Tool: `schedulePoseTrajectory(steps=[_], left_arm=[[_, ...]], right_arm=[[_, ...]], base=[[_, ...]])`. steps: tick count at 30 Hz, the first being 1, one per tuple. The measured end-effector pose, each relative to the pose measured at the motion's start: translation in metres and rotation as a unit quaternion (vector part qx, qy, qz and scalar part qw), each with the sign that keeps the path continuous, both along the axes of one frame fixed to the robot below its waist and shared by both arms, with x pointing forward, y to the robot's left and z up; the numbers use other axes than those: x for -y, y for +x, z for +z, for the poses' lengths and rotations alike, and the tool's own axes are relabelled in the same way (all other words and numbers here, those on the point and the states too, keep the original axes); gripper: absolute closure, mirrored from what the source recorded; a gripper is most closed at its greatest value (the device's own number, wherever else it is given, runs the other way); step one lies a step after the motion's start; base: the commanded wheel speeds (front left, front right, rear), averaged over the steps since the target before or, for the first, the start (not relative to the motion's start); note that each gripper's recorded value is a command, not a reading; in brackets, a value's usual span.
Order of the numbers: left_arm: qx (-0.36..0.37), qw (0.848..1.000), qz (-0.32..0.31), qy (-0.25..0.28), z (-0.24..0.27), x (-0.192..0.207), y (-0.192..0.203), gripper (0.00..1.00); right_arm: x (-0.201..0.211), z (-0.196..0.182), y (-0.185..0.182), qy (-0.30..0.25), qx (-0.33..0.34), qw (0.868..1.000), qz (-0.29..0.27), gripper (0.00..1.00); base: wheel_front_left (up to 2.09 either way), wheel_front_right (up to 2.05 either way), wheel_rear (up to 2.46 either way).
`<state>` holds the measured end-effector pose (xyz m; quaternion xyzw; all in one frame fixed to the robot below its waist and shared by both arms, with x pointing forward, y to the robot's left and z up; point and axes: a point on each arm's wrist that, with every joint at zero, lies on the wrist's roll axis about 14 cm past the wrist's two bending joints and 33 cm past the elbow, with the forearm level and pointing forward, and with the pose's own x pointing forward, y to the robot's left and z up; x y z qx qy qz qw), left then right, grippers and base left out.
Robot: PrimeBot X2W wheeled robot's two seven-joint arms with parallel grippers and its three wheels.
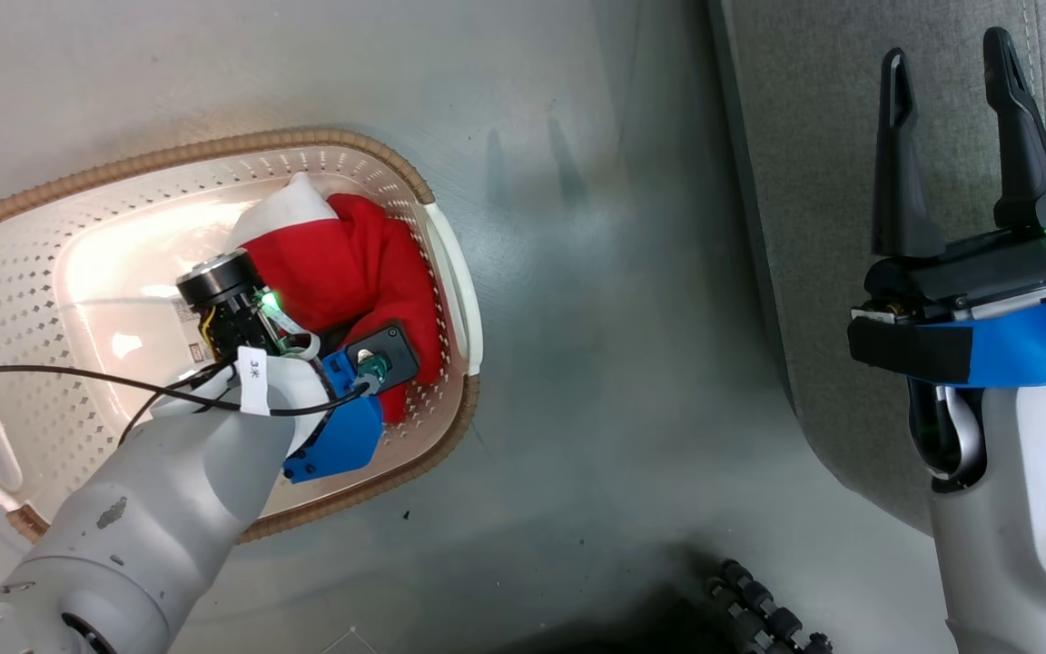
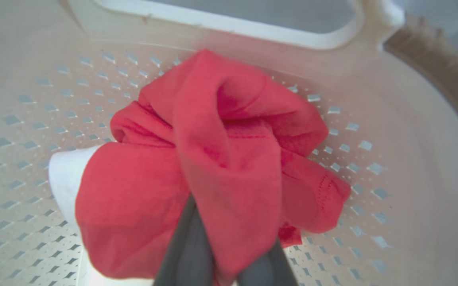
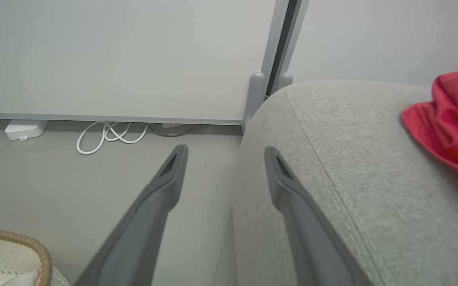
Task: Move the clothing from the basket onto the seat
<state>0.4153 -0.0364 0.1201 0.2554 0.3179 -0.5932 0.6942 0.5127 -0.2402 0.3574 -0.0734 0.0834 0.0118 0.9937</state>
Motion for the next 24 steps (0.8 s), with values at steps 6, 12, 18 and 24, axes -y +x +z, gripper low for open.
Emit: schedulePoseTrajectory(steps=[6, 12, 18, 24], left_arm=[[-0.002, 0.999, 0.03, -0.02, 0.015, 0.003, 0.006, 1.0], [0.004, 0.997, 0.054, -0.051, 0.045, 0.01, 0.012, 1.0], [0.018, 0.99, 0.094, -0.105, 0.093, 0.022, 0.027, 1.0], [0.046, 0.979, 0.129, -0.152, 0.144, 0.021, 0.037, 1.0]], right_arm=[[-0.004, 0.008, 0.002, 0.007, 0.01, 1.0, 0.002, 0.0], [-0.007, 0.023, 0.001, 0.011, 0.023, 1.0, 0.004, 0.0], [-0.015, 0.041, -0.003, 0.019, 0.039, 0.999, 0.013, 0.0], [-0.025, 0.059, -0.008, 0.028, 0.054, 0.998, 0.025, 0.0]], base=[[0.0, 0.0, 0.0], [0.0, 0.0, 0.0], [0.0, 0.0, 0.0], [0.0, 0.0, 0.0]])
